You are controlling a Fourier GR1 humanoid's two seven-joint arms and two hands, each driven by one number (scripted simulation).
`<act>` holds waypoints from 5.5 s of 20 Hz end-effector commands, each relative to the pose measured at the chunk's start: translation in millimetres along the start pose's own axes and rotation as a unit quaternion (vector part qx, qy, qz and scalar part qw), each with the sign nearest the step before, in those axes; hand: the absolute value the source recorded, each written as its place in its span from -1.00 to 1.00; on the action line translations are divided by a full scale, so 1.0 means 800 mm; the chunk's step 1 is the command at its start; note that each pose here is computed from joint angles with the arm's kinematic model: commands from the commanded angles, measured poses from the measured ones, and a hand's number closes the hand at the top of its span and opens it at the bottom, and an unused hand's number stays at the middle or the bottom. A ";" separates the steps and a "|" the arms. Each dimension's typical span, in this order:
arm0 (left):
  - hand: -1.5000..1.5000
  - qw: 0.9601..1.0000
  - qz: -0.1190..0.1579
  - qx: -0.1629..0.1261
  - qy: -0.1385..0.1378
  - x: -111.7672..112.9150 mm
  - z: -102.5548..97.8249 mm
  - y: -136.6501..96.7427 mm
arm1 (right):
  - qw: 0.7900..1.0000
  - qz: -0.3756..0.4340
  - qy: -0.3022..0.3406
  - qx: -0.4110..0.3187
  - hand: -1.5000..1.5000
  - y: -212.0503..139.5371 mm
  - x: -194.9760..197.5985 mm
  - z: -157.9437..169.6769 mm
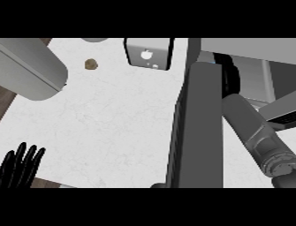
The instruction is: Pick up the milk, place it into the microwave and close the microwave
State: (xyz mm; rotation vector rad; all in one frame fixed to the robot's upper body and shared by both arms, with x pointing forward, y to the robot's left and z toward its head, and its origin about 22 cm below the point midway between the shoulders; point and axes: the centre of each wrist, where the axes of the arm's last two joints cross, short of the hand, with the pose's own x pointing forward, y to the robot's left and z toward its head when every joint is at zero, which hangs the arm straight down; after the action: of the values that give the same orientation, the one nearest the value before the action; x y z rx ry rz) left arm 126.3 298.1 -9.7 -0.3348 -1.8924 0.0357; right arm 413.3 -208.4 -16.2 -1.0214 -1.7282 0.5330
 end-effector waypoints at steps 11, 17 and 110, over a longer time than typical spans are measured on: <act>-1.00 1.000 -0.002 0.002 0.004 -0.004 0.001 -0.002 | 0.977 -0.207 -0.010 0.045 -1.00 0.021 0.025 0.010; -1.00 1.000 -0.002 0.005 -0.007 -0.004 0.001 -0.003 | 0.949 -0.310 0.003 0.064 -1.00 0.037 0.002 0.051; 1.00 0.921 -0.131 -0.338 0.146 -0.167 -0.166 -0.302 | 0.860 -0.493 -0.068 0.111 -1.00 -0.199 -0.216 0.157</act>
State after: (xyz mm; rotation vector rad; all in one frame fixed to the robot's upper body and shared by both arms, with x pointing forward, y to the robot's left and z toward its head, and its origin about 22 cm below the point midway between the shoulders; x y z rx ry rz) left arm 241.4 37.3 -57.3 -0.4466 -1.5411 -0.8464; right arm 249.1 -431.7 -46.3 -0.0204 -1.9204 0.0882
